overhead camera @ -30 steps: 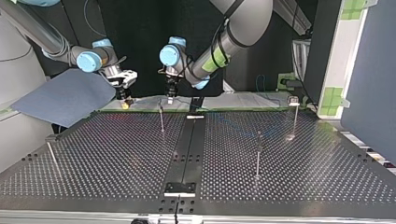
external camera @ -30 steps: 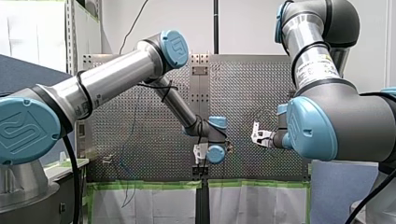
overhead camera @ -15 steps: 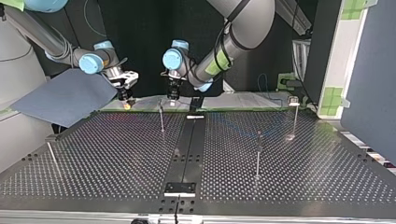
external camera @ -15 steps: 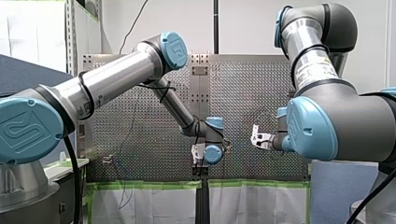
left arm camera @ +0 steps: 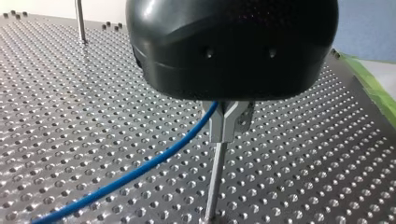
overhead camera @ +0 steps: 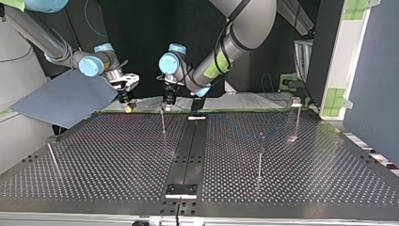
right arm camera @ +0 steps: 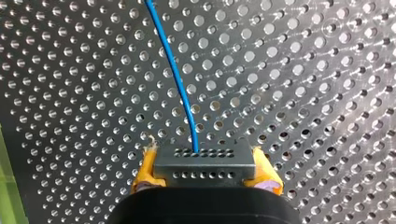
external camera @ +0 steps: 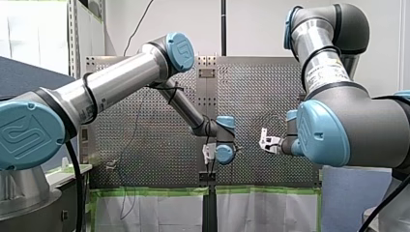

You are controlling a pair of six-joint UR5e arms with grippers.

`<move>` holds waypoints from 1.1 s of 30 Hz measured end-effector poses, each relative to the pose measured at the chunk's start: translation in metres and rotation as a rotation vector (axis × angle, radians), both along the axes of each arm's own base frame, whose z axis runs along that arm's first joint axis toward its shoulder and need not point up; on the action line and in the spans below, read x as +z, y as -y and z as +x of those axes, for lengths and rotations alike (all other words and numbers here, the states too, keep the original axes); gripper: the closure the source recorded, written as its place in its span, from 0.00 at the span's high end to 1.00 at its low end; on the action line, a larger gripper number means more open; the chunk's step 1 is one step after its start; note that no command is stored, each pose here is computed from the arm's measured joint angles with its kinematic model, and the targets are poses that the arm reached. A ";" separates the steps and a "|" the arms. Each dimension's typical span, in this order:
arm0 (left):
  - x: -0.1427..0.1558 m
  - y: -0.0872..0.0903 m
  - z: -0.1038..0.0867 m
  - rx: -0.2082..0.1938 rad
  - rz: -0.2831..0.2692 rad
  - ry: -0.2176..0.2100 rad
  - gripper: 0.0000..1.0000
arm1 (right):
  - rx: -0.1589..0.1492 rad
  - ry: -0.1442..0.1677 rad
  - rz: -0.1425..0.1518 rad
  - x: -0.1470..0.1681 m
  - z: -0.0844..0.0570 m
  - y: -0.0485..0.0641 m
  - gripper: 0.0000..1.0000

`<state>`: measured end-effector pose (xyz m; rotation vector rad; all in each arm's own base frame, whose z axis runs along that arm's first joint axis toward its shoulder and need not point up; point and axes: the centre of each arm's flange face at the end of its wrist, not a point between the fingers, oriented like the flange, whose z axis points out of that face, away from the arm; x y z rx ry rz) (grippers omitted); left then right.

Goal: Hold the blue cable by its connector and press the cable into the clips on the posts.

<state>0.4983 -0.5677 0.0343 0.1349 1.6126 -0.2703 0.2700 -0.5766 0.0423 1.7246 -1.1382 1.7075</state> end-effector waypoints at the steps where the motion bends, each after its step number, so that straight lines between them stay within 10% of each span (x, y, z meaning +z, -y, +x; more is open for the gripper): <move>1: 0.001 -0.001 0.002 0.004 0.000 0.000 0.00 | 0.001 0.000 0.001 0.001 0.000 0.001 0.00; 9: 0.001 -0.019 0.023 0.033 -0.001 -0.004 0.00 | 0.002 0.001 -0.004 0.006 0.002 0.008 0.00; 33: -0.019 -0.020 0.036 -0.050 -0.037 -0.062 0.00 | -0.002 0.000 -0.008 -0.004 0.002 0.013 0.00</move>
